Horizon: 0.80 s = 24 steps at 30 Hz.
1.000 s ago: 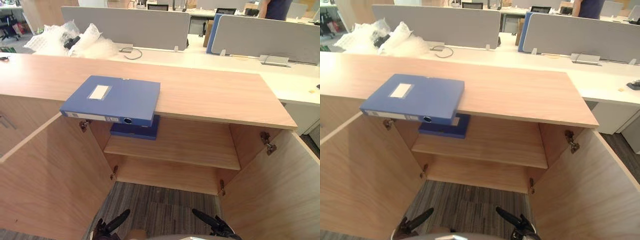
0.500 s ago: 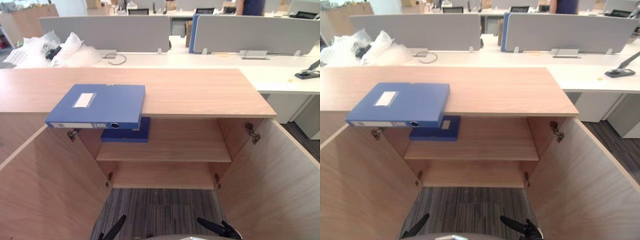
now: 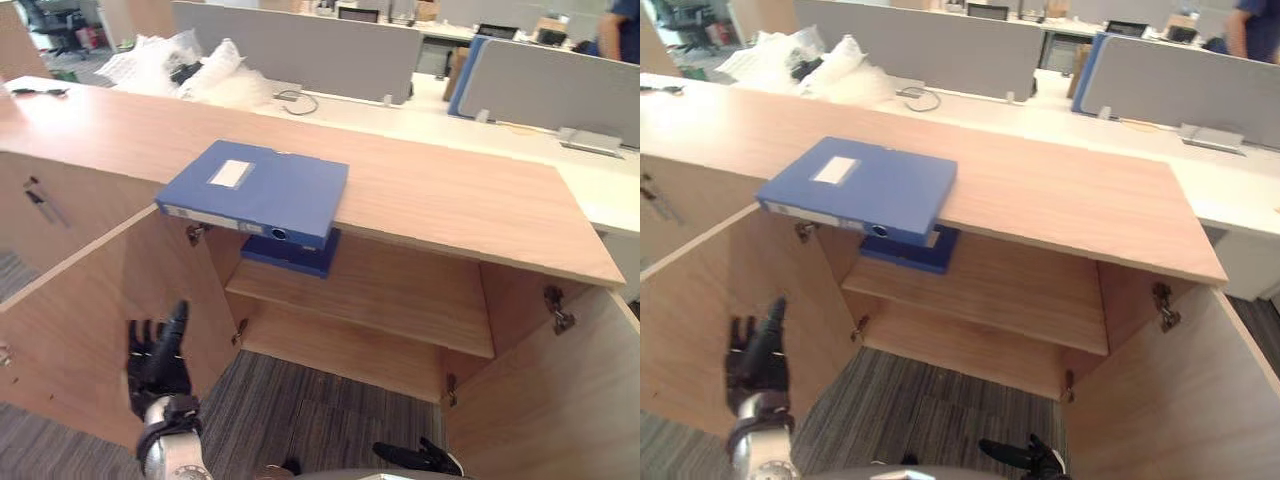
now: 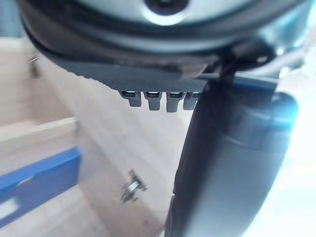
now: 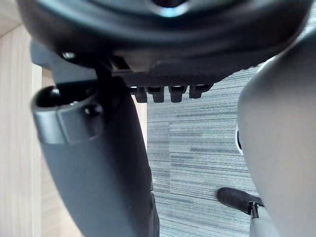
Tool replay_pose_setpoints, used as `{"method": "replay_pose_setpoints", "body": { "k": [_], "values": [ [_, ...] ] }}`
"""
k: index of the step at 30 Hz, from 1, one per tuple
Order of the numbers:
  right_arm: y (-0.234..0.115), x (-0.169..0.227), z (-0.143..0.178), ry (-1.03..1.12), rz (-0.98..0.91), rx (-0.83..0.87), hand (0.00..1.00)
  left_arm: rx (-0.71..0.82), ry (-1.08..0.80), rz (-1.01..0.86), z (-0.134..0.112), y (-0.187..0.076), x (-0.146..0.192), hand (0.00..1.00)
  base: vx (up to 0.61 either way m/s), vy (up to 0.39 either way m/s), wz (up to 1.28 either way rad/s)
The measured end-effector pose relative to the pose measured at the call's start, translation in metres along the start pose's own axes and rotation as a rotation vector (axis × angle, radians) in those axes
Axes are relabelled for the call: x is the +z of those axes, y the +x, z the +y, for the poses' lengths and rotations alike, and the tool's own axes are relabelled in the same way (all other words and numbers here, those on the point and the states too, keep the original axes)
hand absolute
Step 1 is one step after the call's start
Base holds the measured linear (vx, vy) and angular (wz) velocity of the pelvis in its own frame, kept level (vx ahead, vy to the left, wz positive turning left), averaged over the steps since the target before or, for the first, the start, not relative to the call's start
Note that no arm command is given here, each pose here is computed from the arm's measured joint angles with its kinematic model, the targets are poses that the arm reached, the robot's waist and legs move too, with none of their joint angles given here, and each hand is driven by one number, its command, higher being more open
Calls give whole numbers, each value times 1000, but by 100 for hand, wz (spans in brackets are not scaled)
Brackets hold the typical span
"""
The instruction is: Walk over to the cabinet, pick up the folder, carry it to the office cabinet, place the folder inside the office cabinet, then close the office cabinet door
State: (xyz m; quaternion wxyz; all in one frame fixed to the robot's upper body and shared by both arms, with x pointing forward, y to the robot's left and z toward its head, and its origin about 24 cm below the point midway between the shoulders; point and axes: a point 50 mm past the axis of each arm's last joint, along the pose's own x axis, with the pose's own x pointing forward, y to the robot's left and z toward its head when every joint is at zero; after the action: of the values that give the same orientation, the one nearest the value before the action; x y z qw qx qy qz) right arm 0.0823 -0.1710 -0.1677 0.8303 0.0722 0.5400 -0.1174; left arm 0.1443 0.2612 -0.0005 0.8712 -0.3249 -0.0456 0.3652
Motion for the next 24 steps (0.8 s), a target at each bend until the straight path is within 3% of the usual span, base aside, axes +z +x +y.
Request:
{"method": "replay_pose_setpoints", "body": {
  "k": [4, 5, 8, 11, 14, 19, 24],
  "values": [
    [-2, -3, 5, 47, 3, -13, 100, 120, 314, -248, -2, -7, 45, 100, 60, -19, 34],
    [-2, -2, 9, 79, -3, -29, 100, 191, 475, -365, -6, -11, 61, 100, 75, -34, 34],
    [-2, 2, 10, 88, -18, -45, 100, 288, 630, -562, -16, -21, 86, 100, 64, -41, 32],
    [-1, 4, 9, 98, -21, -61, 100, 289, 712, -729, -38, -30, 102, 100, 40, -45, 21],
    [0, 1, 8, 103, -5, -76, 100, 199, 784, -829, -67, -38, 101, 100, 26, -61, 8],
    [2, -5, 1, 87, 50, -95, 100, -161, 957, -931, -117, -47, 77, 100, -6, -57, -16],
    [1, -8, -12, 105, 64, -124, 100, -271, 1058, -1005, -130, -50, 72, 100, -43, -73, -25]
  ]
}}
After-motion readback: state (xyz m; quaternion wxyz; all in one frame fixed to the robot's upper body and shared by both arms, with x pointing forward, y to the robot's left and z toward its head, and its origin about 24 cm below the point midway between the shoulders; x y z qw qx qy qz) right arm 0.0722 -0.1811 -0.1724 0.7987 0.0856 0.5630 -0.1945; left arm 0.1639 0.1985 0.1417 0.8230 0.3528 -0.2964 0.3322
